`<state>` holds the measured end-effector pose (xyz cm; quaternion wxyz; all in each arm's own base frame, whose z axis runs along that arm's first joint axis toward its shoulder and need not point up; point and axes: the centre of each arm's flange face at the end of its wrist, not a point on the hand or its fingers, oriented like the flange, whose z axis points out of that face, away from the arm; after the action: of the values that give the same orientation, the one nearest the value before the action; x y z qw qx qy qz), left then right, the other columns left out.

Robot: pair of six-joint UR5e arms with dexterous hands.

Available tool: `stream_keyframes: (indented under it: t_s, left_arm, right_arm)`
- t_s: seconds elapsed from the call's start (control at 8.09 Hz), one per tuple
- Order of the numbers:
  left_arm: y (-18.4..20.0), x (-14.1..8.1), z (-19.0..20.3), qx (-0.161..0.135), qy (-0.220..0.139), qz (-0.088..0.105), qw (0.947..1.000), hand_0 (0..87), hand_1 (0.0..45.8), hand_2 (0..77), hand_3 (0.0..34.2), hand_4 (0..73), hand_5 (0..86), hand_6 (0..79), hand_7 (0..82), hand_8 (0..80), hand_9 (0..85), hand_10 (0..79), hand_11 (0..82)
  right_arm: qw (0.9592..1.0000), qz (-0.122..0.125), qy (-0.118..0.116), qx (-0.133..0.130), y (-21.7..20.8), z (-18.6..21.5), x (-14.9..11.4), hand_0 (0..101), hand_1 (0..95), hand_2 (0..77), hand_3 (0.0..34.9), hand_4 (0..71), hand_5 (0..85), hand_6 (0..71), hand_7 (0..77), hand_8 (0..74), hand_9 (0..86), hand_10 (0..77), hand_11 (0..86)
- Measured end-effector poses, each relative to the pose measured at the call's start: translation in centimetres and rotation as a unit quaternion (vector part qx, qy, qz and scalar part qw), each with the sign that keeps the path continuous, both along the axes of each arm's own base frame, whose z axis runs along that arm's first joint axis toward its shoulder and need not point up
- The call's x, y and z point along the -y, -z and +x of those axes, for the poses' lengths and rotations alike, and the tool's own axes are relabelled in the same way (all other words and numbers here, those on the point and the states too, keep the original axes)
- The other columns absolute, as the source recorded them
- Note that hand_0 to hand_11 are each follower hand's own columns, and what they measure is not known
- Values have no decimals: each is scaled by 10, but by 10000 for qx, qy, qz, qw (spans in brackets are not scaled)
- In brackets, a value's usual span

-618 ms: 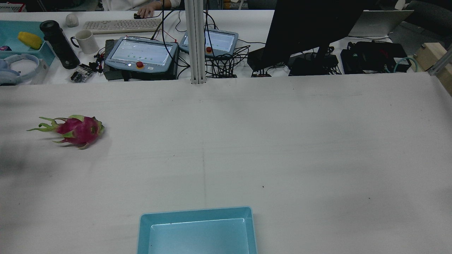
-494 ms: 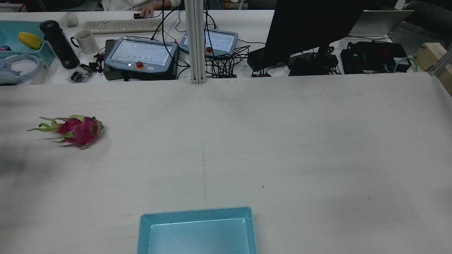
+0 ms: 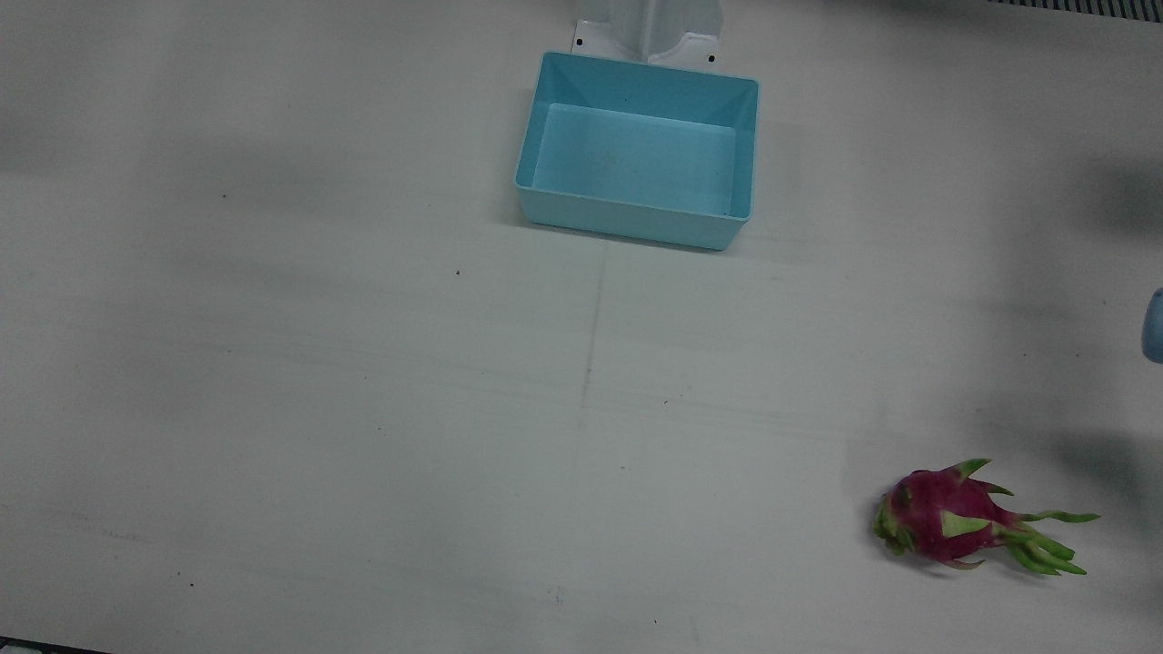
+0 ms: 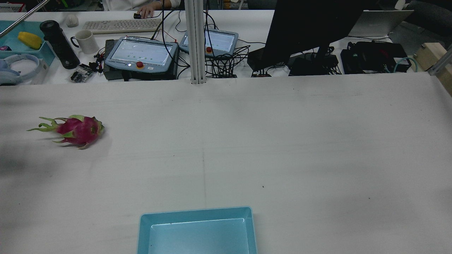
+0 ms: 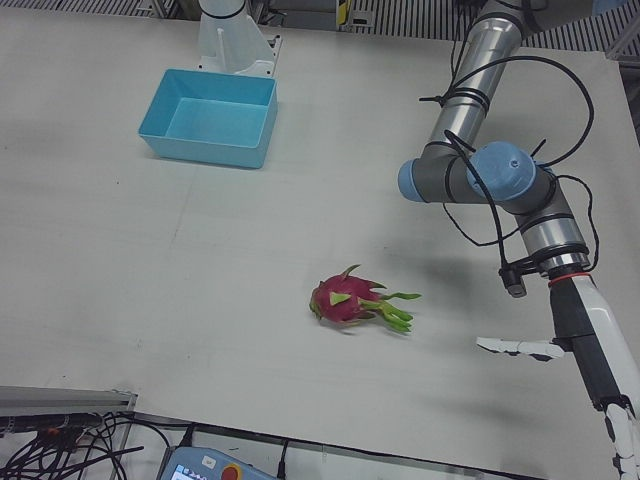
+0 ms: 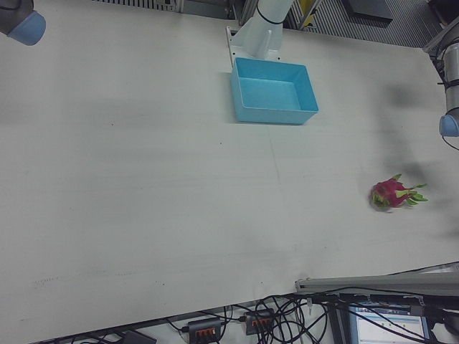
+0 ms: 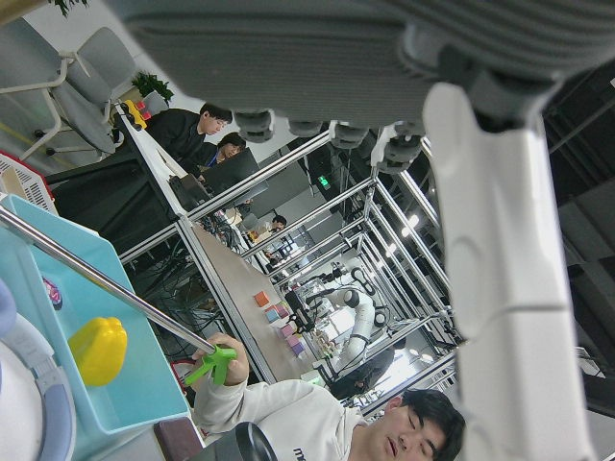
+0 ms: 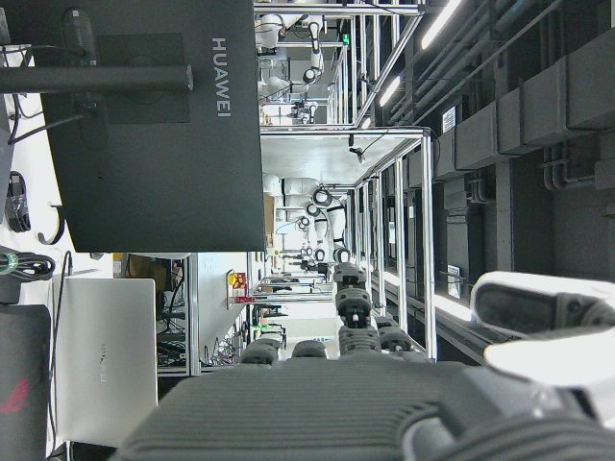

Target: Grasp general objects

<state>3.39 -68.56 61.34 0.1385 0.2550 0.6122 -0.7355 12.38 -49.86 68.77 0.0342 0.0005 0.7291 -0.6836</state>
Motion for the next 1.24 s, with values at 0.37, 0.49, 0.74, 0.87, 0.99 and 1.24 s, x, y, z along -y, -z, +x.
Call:
stream_keyframes:
  t_s: [0.37, 0.49, 0.74, 0.87, 0.99, 1.24]
  left_arm:
    - [2, 2, 0, -19, 9, 64, 10000, 599, 0, 11, 12, 11, 27, 0, 44, 11, 5, 16, 49]
    - [3, 3, 0, -37, 8, 101, 9999, 598, 0, 11, 14, 5, 22, 0, 22, 11, 5, 16, 38]
    - [18, 5, 3, -116, -25, 269, 9996, 594, 0, 11, 24, 5, 93, 0, 11, 11, 5, 11, 38]
    - [38, 6, 5, -194, -105, 466, 9987, 601, 0, 11, 7, 0, 136, 0, 11, 11, 5, 5, 38]
    - [66, 6, 9, -279, -353, 731, 9963, 603, 0, 11, 11, 5, 136, 0, 11, 11, 5, 5, 38]
    - [117, -8, 18, -77, -1049, 1177, 9875, 604, 0, 11, 7, 16, 147, 0, 11, 11, 5, 5, 38]
  right_arm:
    - [10000, -1, 0, -4, 0, 0, 0, 0, 65, 747, 0, 0, 0, 0, 0, 0, 5, 0, 5]
    - [10000, -2, 0, -2, 0, 0, 0, 0, 65, 747, 0, 0, 0, 0, 0, 0, 5, 0, 5]
    - [10000, -3, 0, -3, 0, 0, 0, 0, 65, 747, 0, 0, 0, 0, 0, 0, 5, 0, 5]
    - [10000, -1, 0, -4, 0, 0, 0, 0, 65, 747, 0, 0, 0, 0, 0, 0, 5, 0, 5]
    - [10000, 1, 0, -4, 0, 0, 0, 0, 65, 747, 0, 0, 0, 0, 0, 0, 5, 0, 5]
    - [10000, 2, 0, -2, 0, 0, 0, 0, 65, 747, 0, 0, 0, 0, 0, 0, 5, 0, 5]
